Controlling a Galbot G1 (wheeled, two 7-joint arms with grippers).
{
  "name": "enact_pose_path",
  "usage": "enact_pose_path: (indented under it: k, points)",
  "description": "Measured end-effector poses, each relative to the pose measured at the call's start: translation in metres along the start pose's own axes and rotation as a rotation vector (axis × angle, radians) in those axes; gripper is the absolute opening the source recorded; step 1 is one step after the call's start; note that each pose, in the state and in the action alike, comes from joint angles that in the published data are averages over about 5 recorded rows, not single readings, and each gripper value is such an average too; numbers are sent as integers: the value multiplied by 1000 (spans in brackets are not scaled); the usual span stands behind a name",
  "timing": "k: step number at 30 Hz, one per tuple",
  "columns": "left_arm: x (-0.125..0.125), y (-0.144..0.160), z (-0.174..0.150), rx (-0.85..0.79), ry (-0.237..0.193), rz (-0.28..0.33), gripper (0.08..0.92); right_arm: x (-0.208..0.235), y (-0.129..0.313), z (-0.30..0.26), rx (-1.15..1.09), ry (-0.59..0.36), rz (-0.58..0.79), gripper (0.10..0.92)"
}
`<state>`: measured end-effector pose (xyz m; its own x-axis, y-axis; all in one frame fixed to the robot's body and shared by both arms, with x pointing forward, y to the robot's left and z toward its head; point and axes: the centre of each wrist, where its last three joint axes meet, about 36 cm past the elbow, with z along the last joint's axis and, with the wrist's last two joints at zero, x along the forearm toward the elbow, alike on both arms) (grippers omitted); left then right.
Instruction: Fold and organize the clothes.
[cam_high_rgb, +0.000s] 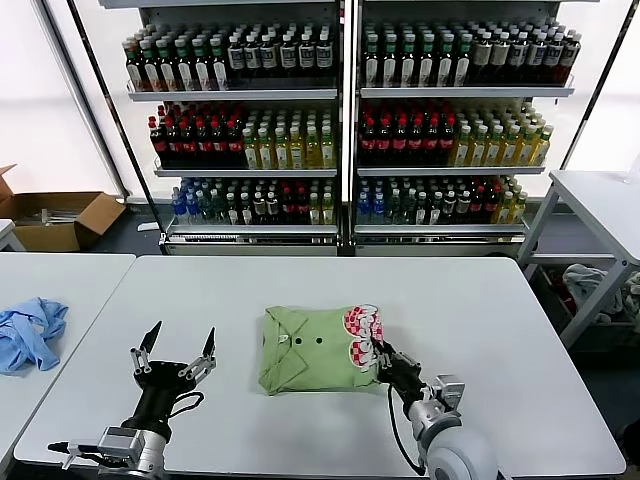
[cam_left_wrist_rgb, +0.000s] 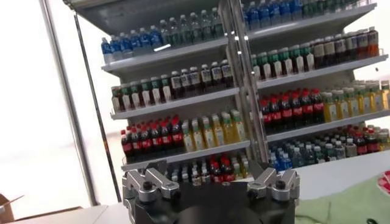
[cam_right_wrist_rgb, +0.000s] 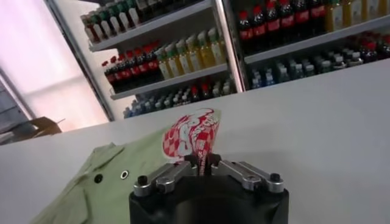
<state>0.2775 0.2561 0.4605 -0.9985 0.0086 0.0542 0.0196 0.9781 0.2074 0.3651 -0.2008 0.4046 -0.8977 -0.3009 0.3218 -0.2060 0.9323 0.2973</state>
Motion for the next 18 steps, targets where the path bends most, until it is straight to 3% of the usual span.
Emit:
enact_pose_path:
  k: [18]
  points:
    - [2,-2,2,5,1,7,823,41,-33,-26,13,-57,87,761]
